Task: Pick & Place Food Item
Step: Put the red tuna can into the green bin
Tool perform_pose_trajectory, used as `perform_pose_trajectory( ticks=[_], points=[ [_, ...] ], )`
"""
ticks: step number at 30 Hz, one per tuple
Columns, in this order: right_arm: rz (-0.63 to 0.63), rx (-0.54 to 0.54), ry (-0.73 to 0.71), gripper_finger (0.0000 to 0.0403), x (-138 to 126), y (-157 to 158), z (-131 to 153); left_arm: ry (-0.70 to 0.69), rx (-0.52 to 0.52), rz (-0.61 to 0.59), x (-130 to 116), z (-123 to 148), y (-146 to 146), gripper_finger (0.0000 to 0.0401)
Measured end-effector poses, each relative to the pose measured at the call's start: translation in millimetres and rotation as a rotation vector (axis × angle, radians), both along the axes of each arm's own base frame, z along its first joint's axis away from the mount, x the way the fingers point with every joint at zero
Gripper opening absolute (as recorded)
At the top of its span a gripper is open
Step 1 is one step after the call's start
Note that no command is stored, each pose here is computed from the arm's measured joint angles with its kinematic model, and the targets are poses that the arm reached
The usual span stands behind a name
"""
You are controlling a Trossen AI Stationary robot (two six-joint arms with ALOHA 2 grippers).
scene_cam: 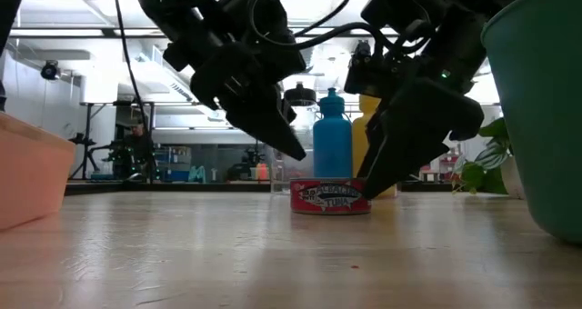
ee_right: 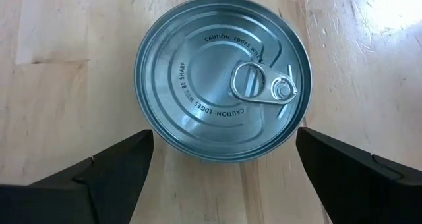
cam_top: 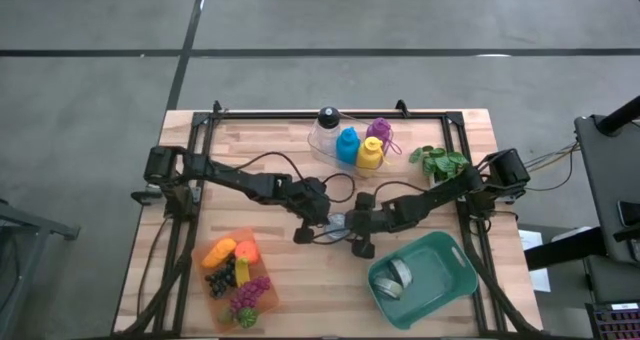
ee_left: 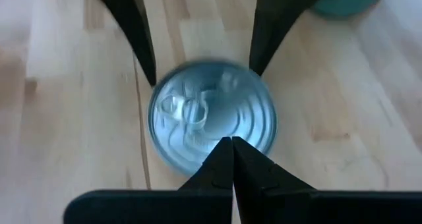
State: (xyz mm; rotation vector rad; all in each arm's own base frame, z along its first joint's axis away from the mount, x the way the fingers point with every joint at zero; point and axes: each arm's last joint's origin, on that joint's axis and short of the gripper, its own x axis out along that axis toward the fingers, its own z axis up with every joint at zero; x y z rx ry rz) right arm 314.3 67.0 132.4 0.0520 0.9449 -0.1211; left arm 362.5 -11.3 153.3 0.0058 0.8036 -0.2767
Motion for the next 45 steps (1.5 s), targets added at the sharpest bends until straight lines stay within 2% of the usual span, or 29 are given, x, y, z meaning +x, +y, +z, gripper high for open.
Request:
perform_pose_trajectory(
  ticks=[12, 45],
  points=[
    [0.0, 0.001, -0.003, 0.037, 0.2, 0.1, 0.2, 0.062, 0.017, 0.01, 0.6, -16.3, 0.5, 0.0001],
    [0.001, 0.002, -0.005, 0.037, 0.3, 0.1, 0.4, 0.077, 0.06, 0.018, 0.4, -16.2, 1.7, 0.0001]
  ],
)
